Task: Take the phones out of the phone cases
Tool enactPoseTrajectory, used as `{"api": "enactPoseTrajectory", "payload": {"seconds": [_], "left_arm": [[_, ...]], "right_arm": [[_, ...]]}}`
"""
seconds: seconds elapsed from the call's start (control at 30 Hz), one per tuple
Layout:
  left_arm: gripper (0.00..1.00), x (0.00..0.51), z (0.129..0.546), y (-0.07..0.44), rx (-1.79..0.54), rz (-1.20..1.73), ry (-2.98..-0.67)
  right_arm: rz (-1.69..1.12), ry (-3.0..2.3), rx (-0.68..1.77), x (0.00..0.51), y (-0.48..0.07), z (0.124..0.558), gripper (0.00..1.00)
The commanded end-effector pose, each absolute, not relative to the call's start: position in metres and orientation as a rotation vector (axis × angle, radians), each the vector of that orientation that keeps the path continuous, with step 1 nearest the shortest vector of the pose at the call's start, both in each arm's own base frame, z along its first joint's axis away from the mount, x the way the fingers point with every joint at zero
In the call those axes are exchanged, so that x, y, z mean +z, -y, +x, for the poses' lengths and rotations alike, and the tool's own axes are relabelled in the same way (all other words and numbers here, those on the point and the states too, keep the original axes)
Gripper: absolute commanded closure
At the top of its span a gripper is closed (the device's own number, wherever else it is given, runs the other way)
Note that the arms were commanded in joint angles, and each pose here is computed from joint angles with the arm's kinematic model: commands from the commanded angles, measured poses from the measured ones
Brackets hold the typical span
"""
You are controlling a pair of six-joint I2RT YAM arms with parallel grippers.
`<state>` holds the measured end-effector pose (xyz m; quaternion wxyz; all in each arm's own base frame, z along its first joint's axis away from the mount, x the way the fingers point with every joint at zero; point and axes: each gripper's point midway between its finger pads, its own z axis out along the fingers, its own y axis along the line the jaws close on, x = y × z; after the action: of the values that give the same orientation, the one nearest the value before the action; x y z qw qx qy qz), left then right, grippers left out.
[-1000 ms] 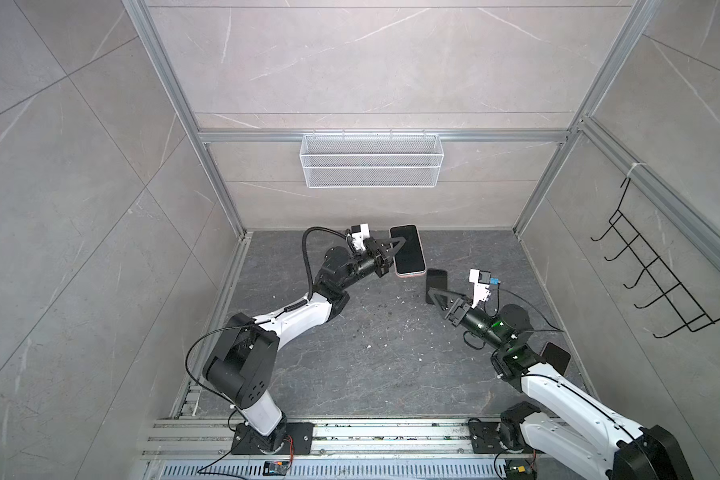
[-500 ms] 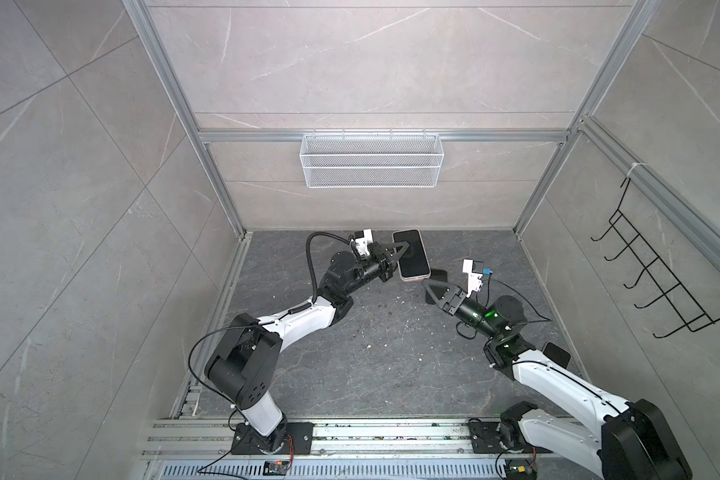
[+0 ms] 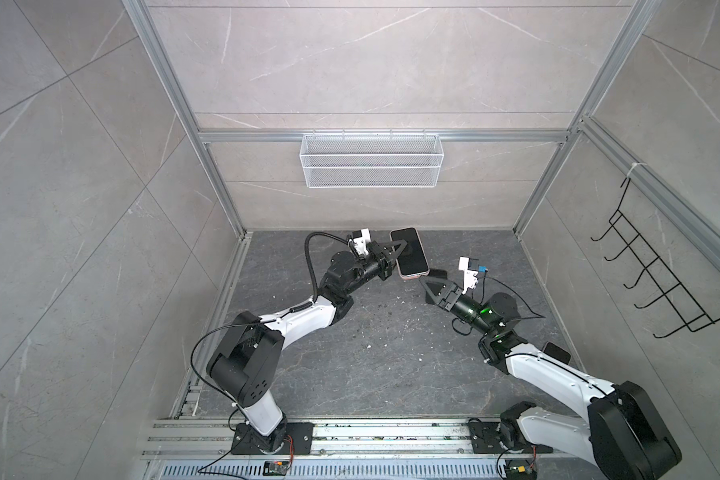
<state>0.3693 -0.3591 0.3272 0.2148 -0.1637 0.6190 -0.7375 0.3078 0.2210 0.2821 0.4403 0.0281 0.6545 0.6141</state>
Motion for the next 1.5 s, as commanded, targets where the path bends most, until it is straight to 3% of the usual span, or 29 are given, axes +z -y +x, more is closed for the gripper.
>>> {"api": "enactPoseTrajectory", "payload": {"seconds": [0.0, 0.13, 0.3, 0.5, 0.57, 0.67, 0.8, 1.0, 1.27, 1.47], "left_arm": [[1.00, 0.385, 0.334, 0.373, -2.159, -0.200, -1.566], [1.00, 0.376, 0.326, 0.377, -2.139, -0.172, -1.607], [1.00, 0.375, 0.322, 0.376, -2.136, -0.159, -1.608], [0.98, 0.331, 0.333, 0.373, -2.067, -0.272, -1.730], [0.57, 0.311, 0.337, 0.371, -2.022, -0.316, -1.787], [0.33, 0.289, 0.339, 0.371, -1.926, -0.302, -1.884], [0.25, 0.266, 0.337, 0.362, -1.740, -0.246, -1.997], [0.23, 0.248, 0.327, 0.348, -1.410, 0.004, -2.099], [0.22, 0.251, 0.256, 0.370, -1.037, 0.707, -2.041], [0.23, 0.224, 0.227, 0.383, -0.786, 1.013, -2.059]], "right_arm": [[0.114, -1.571, 1.552, 0.297, -0.220, 0.318, 0.41], [0.156, -1.561, 1.585, 0.294, -0.217, 0.324, 0.44], [0.205, -1.570, 1.614, 0.284, -0.215, 0.327, 0.55], [0.214, -1.597, 1.675, 0.284, -0.217, 0.318, 0.92], [0.292, -1.661, 1.651, 0.270, -0.213, 0.318, 1.00], [0.370, -1.714, 1.608, 0.255, -0.204, 0.312, 1.00], [0.428, -1.862, 1.494, 0.226, -0.196, 0.301, 1.00], [0.512, -2.003, 1.403, 0.185, -0.189, 0.288, 1.00], [0.562, -2.105, 1.356, 0.154, -0.193, 0.288, 1.00], [0.555, -2.142, 1.350, 0.145, -0.203, 0.289, 1.00]]}}
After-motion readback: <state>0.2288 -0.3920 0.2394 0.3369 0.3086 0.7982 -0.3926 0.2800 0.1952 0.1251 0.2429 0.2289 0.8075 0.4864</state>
